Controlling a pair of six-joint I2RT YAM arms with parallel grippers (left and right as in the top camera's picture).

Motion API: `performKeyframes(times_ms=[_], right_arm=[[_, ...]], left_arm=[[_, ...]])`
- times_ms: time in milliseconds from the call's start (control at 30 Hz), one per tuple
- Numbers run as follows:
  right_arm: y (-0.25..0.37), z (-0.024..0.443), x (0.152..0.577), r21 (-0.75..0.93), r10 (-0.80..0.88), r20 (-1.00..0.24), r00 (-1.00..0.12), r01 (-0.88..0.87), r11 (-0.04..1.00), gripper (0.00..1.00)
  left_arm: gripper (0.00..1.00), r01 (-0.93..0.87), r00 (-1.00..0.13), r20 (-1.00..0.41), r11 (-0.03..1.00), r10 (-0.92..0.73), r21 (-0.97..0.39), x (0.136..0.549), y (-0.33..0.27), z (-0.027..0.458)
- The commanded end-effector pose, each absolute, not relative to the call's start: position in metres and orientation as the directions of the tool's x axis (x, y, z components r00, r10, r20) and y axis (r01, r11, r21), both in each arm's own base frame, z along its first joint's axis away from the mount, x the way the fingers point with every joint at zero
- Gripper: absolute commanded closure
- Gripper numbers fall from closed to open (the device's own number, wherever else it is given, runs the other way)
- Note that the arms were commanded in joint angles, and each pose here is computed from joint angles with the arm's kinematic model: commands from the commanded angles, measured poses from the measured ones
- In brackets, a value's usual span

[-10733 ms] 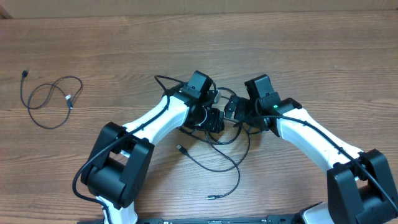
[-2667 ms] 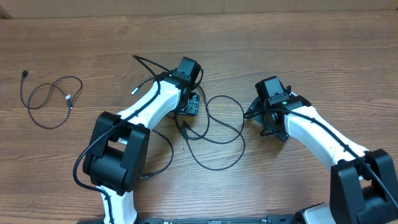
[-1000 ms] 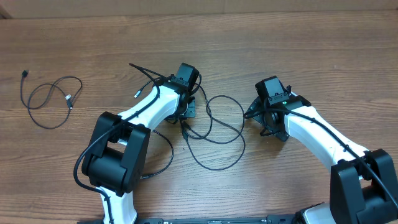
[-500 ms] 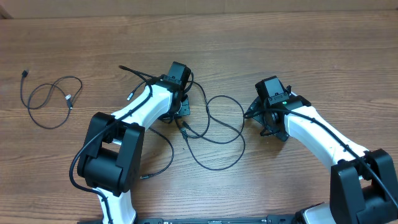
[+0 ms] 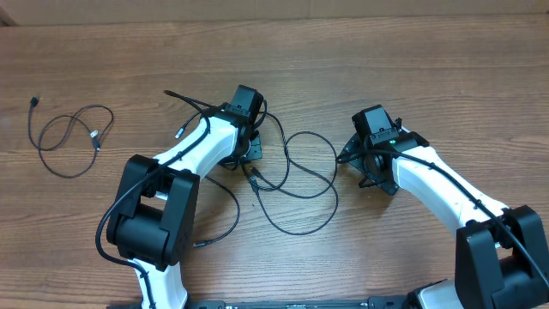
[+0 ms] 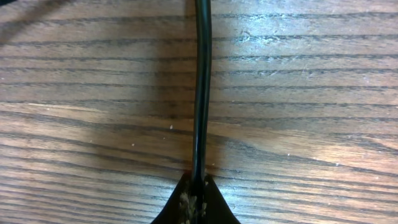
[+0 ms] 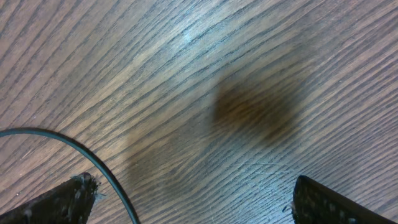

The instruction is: Untangle cables

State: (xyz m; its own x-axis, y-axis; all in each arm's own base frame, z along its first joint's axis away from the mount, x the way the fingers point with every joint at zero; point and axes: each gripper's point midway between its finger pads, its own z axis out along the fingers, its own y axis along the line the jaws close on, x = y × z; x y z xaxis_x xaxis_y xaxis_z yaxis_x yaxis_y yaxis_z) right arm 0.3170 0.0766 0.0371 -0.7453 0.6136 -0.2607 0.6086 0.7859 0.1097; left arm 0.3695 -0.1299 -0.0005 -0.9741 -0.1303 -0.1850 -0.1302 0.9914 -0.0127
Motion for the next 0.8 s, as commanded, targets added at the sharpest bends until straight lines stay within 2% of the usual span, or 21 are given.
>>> performKeyframes(times_ms=[0,67,100,133,167,233,467,533,567,600,633,767], right_arm=[[0.076,0.041,0.318,0.125,0.623,-0.266,-0.736,0.614,0.779,0.0],[0.076,0.041,0.318,0.125,0.623,-0.266,-0.736,0.614,0.779,0.0],[0.076,0.04,0.318,0.125,0.623,-0.266,-0.736,0.614,0.779,0.0],[0.076,0.041,0.318,0.125,0.623,-0.266,-0.736,0.614,0.779,0.0],[0.076,0.04,0.318,0.125,0.623,-0.266,-0.736,0.614,0.779,0.0],[0.076,0.04,0.318,0.125,0.623,-0.266,-0.736,0.614,0.779,0.0],[0.076,0.041,0.318,0.125,0.623,-0.266,-0.736,0.614,0.779,0.0],[0.076,0.041,0.318,0.125,0.623,-0.266,-0.736,0.614,0.779,0.0],[0.076,0.041,0.318,0.125,0.623,-0.266,-0.736,0.614,0.779,0.0],[0.076,0.041,0.318,0.125,0.623,-0.266,-0.736,0.614,0.779,0.0],[0.076,0.041,0.318,0.125,0.623,-0.266,-0.736,0.614,0.779,0.0],[0.076,0.041,0.318,0.125,0.623,-0.266,-0.736,0.614,0.779,0.0]], left_arm=[[0.96,-0.118,-0.985,-0.132,0.993,-0.113,0.025,0.357,-0.121,-0.017],[0.96,-0.123,-0.982,-0.151,0.991,-0.114,0.056,0.36,-0.116,-0.016],[0.92,-0.127,-0.98,-0.161,0.989,-0.114,0.073,0.361,-0.112,-0.015],[0.82,-0.129,-0.979,-0.168,0.988,-0.113,0.087,0.362,-0.11,-0.015],[0.76,-0.131,-0.978,-0.179,0.985,-0.109,0.112,0.363,-0.105,-0.014],[0.77,-0.122,-0.978,-0.181,0.986,-0.099,0.117,0.365,-0.105,-0.012],[0.61,-0.102,-0.986,-0.147,0.987,-0.084,0.123,0.371,-0.11,0.021],[0.46,-0.098,-0.99,-0.115,0.988,-0.085,0.115,0.368,-0.112,0.03],[0.32,-0.096,-0.991,-0.099,0.989,-0.085,0.11,0.365,-0.113,0.032],[0.05,-0.093,-0.993,-0.079,0.99,-0.085,0.104,0.361,-0.114,0.033],[0.0,-0.091,-0.995,-0.061,0.99,-0.085,0.105,0.357,-0.114,0.033],[0.01,-0.119,-0.993,-0.011,0.984,-0.119,0.134,0.341,-0.107,0.025]])
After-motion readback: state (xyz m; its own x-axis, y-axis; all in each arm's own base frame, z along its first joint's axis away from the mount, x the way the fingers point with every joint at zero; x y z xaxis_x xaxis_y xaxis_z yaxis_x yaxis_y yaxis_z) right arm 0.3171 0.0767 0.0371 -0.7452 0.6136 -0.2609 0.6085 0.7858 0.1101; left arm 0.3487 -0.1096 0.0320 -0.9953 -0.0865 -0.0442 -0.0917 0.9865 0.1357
